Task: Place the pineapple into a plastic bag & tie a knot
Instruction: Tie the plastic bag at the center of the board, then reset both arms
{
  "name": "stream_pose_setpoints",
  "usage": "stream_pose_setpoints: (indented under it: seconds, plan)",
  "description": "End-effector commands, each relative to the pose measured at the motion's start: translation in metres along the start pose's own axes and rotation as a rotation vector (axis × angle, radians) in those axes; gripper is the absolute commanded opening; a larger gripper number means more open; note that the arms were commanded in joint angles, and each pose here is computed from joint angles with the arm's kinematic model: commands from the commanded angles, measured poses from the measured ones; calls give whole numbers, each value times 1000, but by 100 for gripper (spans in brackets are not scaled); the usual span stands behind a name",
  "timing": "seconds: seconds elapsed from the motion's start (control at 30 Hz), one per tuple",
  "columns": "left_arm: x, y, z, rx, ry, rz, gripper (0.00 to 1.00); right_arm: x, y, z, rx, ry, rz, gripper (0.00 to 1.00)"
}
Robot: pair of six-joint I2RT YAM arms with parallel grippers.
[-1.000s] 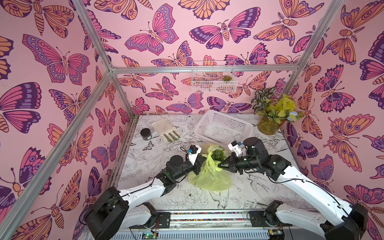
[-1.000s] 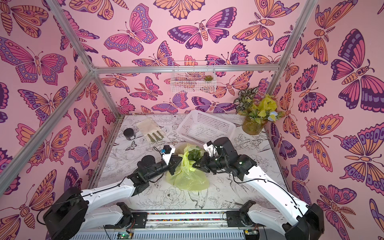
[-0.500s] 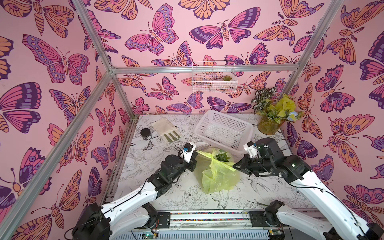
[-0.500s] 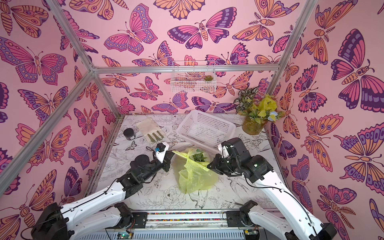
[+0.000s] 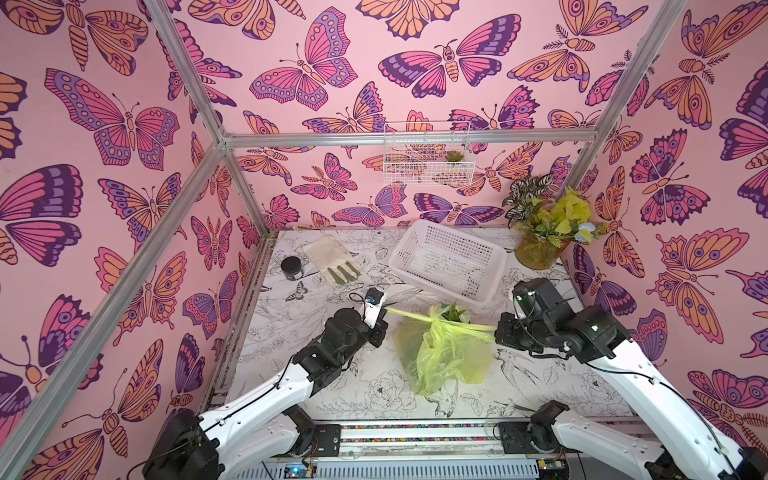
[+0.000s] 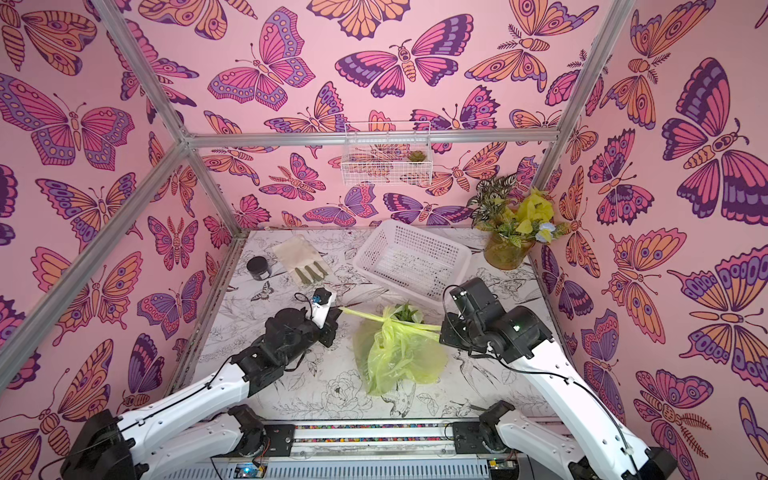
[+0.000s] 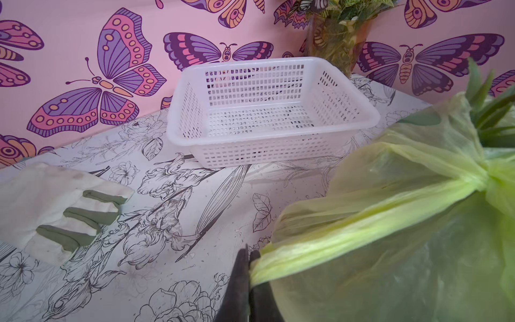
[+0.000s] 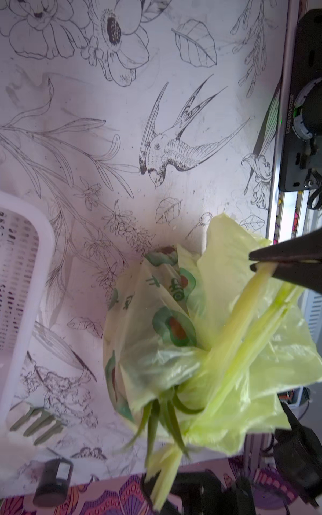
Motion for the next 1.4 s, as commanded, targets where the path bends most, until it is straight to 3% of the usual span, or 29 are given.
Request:
stream_pose_setpoints:
  seconds: [0.0, 0.17, 0.23, 0.37, 0.43, 0.53, 0.57, 0.63, 0.7, 0.8, 0.9, 1.03, 1.07, 1.1, 1.2, 1.37]
  plan:
    - [13, 108, -25, -576, 1, -34, 0, 56, -91, -10, 446, 176, -47, 0]
    - [18, 92, -17, -467, 42, -8, 0, 43, -78, -8, 398, 156, -58, 0]
    - [11, 68, -9, -313, 24, 13, 0, 33, -65, -5, 327, 121, -77, 0]
    - [-10, -5, -7, 140, -118, 47, 0, 22, -35, 16, 155, 98, -101, 0]
    - [-7, -35, -3, 315, -67, 47, 0, 24, -27, 24, 114, 126, -120, 0]
    - [5, -59, 3, 425, 9, 62, 0, 27, -24, 20, 94, 149, -151, 1]
    - [7, -64, 4, 448, 21, 64, 1, 27, -25, 16, 90, 134, -158, 11]
    - [9, -74, 4, 500, 42, 67, 16, 23, -24, 2, 68, 58, -174, 39]
    - [10, -82, 1, 544, 54, 64, 35, 17, -24, -16, 44, -47, -178, 55]
    - [6, -87, -4, 571, 48, 52, 50, 8, -36, -42, 81, -200, -147, 73]
    - [6, -80, -10, 532, 38, 45, 58, 1, -52, -51, 185, -239, -92, 77]
    - [14, -44, -21, 320, 44, 40, 69, -13, -79, -57, 387, -256, 5, 78]
    - [15, -31, -24, 238, 40, 41, 79, -17, -82, -57, 415, -261, 20, 78]
    - [16, -12, -27, 127, 38, 31, 82, -22, -88, -57, 453, -266, 43, 78]
    - [9, 51, -41, -246, -38, -40, 84, -34, -106, -56, 542, -286, 109, 77]
    - [2, 129, -51, -660, -38, -193, 85, -65, -138, -20, 590, -396, 80, 76]
Point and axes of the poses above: each gripper's point midway between its finger pads, its own z axis out along the fingers, its own y axis along the line the jaws close on, x = y × z, the point moved 1 cm from there along -z, back along the fingers, and after that the axes turned 15 degrees about -z, right-handed, at the moved point
